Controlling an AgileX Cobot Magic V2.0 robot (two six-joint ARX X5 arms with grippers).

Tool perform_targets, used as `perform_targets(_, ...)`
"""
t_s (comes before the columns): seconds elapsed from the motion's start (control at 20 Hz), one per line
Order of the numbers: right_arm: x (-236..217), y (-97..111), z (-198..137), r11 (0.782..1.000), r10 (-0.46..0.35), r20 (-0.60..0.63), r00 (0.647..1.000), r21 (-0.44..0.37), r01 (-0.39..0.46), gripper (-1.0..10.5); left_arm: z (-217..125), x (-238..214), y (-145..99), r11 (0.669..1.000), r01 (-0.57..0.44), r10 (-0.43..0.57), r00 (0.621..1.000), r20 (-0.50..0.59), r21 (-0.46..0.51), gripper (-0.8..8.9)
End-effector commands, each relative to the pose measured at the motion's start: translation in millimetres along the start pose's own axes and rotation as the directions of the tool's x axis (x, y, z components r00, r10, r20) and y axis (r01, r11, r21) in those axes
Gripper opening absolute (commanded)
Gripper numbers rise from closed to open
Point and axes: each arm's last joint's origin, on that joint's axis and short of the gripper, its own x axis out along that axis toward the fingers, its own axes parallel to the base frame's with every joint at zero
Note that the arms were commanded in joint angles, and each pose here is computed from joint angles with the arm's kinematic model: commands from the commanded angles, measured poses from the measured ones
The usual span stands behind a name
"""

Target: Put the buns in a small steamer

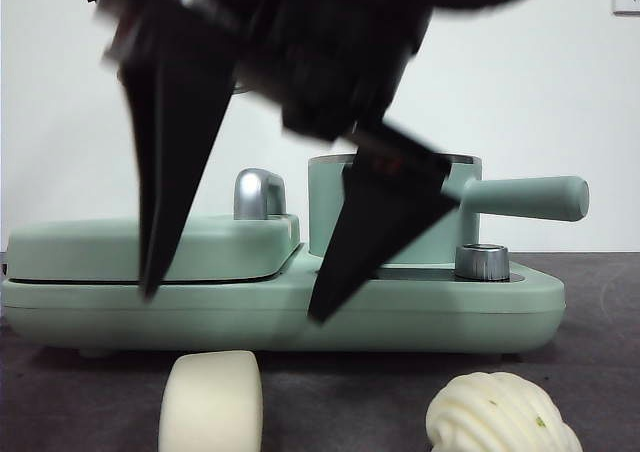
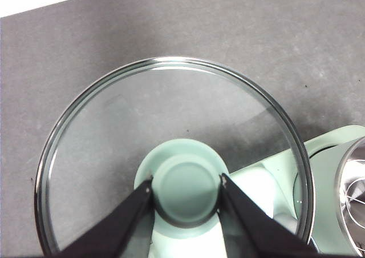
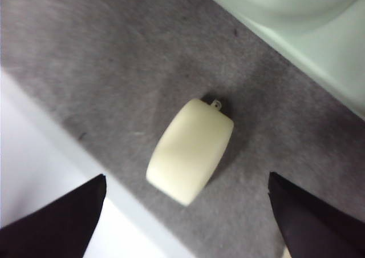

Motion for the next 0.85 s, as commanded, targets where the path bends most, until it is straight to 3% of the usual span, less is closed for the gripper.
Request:
perform_targets(0.05, 16, 5, 3, 1.000, -0.009, -0.023, 1.000, -0.003, 0.009, 4.2, 6, -16, -1, 1.000, -0.004, 0.004, 0.997, 0.071, -0.001, 0.82)
perform_targets(0.2, 35, 3, 6, 1.000, -0.017, -0.050, 0.999, -0.001, 0.017, 4.1, 6, -16, -1, 1.000, -0.004, 0.004, 0.997, 0.071, -0.002, 0.81)
perform_targets(0.4, 44, 2, 8, 1.000, -0.018, -0.053, 0.998, -0.014, 0.017, 1.7, 6, -16, -1, 1.000, -0.004, 0.004, 0.997, 0.071, -0.002, 0.81)
perform_targets(0.55, 41, 5, 11, 1.000, -0.007, -0.046, 0.999, -0.018, 0.006, 1.3, 6, -16, 0, 1.000, -0.006, 0.006, 0.997, 0.071, -0.004, 0.81)
perform_targets(0.7, 10, 9, 31, 0.999, -0.007, -0.075, 0.997, -0.043, 0.004, 1.3, 6, -16, 0, 1.000, -0.006, 0.006, 0.997, 0.071, -0.004, 0.82)
perform_targets(0.85, -47, 7, 61, 0.997, -0.037, -0.069, 0.997, -0.068, 0.032, 1.3, 6, -16, 1, 1.000, -0.008, 0.009, 0.997, 0.072, -0.006, 0.81)
